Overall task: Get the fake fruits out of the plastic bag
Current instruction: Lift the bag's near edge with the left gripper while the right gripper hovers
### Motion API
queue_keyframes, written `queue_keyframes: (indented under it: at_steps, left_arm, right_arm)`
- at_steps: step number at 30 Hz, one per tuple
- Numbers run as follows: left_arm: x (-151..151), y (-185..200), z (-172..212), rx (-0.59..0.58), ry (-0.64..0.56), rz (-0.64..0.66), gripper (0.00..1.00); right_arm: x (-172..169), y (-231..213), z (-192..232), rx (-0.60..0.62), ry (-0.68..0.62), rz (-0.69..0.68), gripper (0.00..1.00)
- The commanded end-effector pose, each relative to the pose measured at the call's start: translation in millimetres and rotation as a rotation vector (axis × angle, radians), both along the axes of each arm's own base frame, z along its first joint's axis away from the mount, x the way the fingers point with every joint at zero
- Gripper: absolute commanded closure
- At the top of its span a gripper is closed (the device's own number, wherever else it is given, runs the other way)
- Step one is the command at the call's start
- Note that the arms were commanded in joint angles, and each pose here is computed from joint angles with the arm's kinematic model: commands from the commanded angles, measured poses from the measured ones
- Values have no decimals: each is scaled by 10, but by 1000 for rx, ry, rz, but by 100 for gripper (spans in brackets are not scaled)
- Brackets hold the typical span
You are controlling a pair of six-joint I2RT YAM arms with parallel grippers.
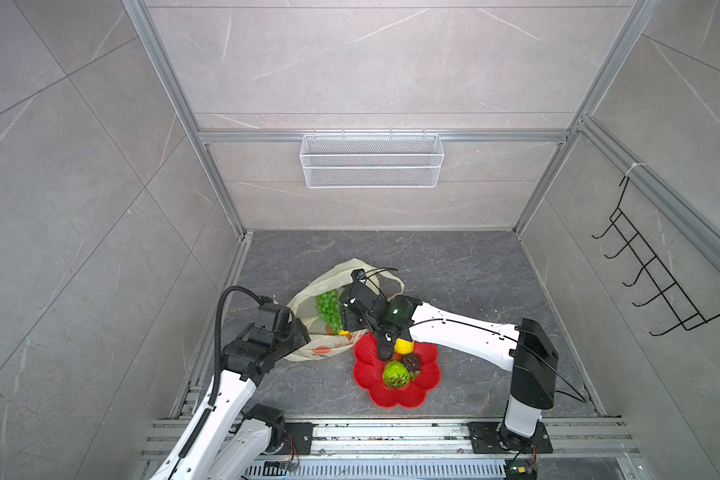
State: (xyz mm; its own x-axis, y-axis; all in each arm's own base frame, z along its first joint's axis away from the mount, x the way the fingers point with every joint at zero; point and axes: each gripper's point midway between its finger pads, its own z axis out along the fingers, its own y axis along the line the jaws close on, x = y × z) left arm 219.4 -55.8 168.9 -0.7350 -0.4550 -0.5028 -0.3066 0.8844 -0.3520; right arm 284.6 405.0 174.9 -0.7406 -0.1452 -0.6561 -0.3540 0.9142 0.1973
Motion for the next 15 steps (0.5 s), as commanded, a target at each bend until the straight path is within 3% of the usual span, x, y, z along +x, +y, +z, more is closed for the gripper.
queue_keyframes:
  at_steps: [1, 5, 12, 15]
  left_arm:
    - [18, 157, 289, 97, -22, 25, 33]
    - [342, 137, 409, 214, -15, -21, 31]
    - [1002, -402, 246, 467, 26, -282, 25]
    - [1251, -437, 243, 604, 12, -308, 23]
  right_arm:
    - [8, 73, 81, 37, -13, 14, 29]
    - [23, 5, 13, 70, 8, -30, 29]
    - [119, -198, 18, 205, 60, -156, 29]
    - [133, -303, 32, 232, 53, -193, 29]
